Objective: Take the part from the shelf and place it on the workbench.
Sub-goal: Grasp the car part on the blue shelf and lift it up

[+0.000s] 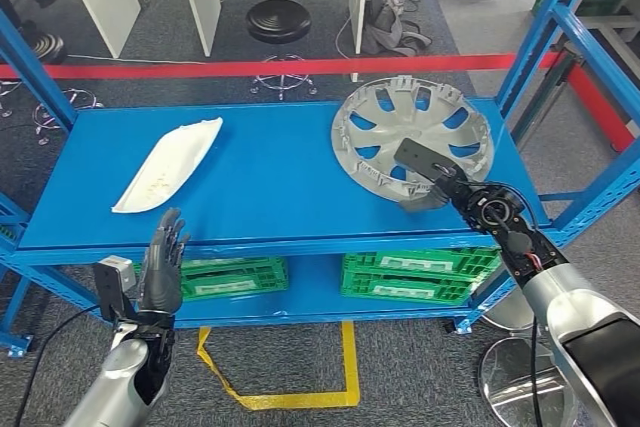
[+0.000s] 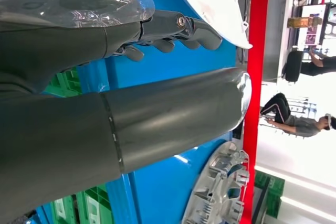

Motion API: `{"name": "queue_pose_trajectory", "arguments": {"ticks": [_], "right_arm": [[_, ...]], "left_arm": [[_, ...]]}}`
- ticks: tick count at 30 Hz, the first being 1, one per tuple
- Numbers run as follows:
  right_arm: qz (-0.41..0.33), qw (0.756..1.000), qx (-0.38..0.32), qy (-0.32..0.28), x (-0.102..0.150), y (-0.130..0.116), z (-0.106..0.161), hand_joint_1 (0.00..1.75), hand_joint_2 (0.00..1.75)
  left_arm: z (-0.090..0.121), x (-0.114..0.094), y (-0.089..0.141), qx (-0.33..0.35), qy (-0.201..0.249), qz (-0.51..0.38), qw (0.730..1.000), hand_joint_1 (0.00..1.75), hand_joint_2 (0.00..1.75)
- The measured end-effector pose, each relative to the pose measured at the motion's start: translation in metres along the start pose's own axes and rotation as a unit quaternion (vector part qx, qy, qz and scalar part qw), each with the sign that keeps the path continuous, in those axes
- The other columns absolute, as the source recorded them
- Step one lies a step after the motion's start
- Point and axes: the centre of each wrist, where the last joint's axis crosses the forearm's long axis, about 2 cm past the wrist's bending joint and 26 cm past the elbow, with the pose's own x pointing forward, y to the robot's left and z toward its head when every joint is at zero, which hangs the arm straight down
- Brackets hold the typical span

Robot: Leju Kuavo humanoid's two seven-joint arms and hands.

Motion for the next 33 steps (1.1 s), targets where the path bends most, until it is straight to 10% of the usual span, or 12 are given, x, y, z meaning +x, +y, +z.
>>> {"name": "queue_pose_trajectory", "arguments": {"ticks": [33], "right_arm": [[0.183,0.981,-0.049,0.047,-0.032,0.006,-0.005,0.0,1.75]], "left_arm": [[0.001,0.0,0.008,0.005,0.004,-0.002,1.0,0.0,0.0]]}}
